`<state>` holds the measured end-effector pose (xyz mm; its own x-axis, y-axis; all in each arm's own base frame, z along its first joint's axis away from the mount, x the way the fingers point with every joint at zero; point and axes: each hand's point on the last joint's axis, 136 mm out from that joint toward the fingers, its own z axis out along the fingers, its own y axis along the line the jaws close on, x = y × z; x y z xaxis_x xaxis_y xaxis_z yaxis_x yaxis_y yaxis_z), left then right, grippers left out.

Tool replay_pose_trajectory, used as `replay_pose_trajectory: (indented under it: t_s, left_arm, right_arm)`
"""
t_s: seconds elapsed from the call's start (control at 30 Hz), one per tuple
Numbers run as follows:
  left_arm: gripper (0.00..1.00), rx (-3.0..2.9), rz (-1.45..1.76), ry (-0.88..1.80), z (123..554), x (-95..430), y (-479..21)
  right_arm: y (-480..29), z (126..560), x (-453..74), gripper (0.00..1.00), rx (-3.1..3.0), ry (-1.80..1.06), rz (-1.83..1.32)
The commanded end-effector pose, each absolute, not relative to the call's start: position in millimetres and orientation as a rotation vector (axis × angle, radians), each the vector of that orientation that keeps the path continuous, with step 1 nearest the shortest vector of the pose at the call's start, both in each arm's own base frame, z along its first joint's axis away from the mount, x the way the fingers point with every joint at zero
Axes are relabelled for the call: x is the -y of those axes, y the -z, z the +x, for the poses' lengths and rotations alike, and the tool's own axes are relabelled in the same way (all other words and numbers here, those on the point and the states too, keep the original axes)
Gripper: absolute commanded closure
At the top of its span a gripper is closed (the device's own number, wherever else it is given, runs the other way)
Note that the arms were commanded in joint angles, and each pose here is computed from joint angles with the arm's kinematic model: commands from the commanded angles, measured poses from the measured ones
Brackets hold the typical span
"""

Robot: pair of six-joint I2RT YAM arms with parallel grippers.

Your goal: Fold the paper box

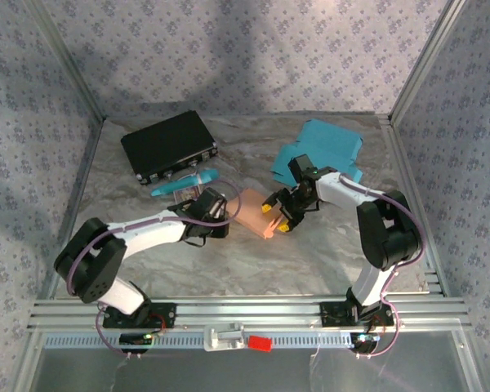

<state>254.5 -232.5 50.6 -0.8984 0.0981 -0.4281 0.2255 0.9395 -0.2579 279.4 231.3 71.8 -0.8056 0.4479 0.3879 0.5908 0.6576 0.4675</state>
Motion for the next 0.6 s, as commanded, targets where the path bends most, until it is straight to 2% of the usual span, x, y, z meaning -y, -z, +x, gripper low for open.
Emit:
replay_pose_trajectory:
  t_s: [0.0,0.2,0.37,0.47,0.57]
  left_arm:
    - [0.63,-2.654,0.193,0.498,247.6,233.9,-89.0]
    - [0.33,-2.575,0.123,0.531,247.6,212.3,-160.5]
    - [0.31,-2.661,0.061,0.777,279.3,207.1,-188.7]
    - [0.31,-2.770,0.216,0.808,297.5,215.6,-188.5]
    - [0.37,-2.838,0.424,0.897,310.9,239.8,-169.8]
  right_arm:
    - [-81.4,280.1,-225.5,0.32,2.687,0.860,-0.807]
    - [-93.9,284.7,-220.0,0.30,2.740,0.864,-0.782]
    - [-112.9,292.2,-203.2,0.28,2.898,0.874,-0.780]
    - [-123.1,291.6,-195.8,0.26,2.968,0.923,-0.810]
    - [-124.4,284.0,-195.6,0.24,2.976,0.970,-0.823]
